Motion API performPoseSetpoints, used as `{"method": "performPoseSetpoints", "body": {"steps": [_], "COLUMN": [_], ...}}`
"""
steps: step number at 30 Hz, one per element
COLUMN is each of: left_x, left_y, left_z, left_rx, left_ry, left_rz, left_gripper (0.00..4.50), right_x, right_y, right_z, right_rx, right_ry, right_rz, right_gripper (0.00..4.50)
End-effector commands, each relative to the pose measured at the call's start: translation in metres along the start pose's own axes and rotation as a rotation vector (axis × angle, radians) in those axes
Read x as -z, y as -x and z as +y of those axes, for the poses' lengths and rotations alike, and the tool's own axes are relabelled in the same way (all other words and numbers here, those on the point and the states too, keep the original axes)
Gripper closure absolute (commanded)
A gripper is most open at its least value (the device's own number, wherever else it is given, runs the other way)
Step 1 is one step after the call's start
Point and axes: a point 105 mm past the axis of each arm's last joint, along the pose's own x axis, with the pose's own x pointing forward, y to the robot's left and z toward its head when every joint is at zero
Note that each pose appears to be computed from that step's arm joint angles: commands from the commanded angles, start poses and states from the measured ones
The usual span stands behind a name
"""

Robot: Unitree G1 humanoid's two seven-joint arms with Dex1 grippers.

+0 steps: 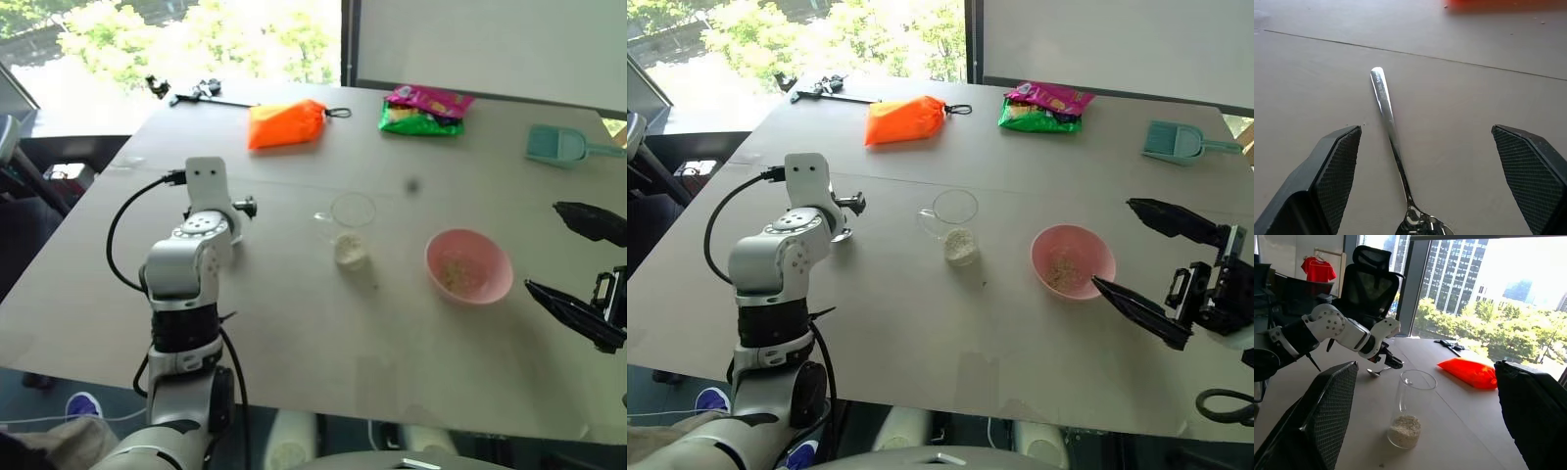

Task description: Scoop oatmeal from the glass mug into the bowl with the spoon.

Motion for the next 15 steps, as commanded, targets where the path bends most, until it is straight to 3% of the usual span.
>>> {"method": "performPoseSetpoints", "body": {"steps": [1,10,13,15], "left_x": [-0.012,-0.001,0.004,0.007], "left_y": [-0.004,-0.016,-0.018,-0.019], "left_z": [0.004,-0.004,0.001,0.003], "left_rx": [-0.092,-0.142,-0.177,-0.196], "left_ry": [0.03,0.095,0.107,0.114], "left_rz": [-0.023,0.069,0.093,0.109], "left_gripper": [0.08,0.08,0.92,1.8], "right_x": [-0.005,-0.005,-0.006,-0.006], "right_y": [-0.001,0.001,0.001,0.001], "right_z": [0.002,0.0,0.0,0.0], "right_rx": [-0.001,0.025,0.033,0.037], "right_ry": [0.022,0.027,0.029,0.028], "right_rz": [0.003,0.018,0.024,0.027], "right_gripper": [0.0,0.0,0.0,0.0]}}
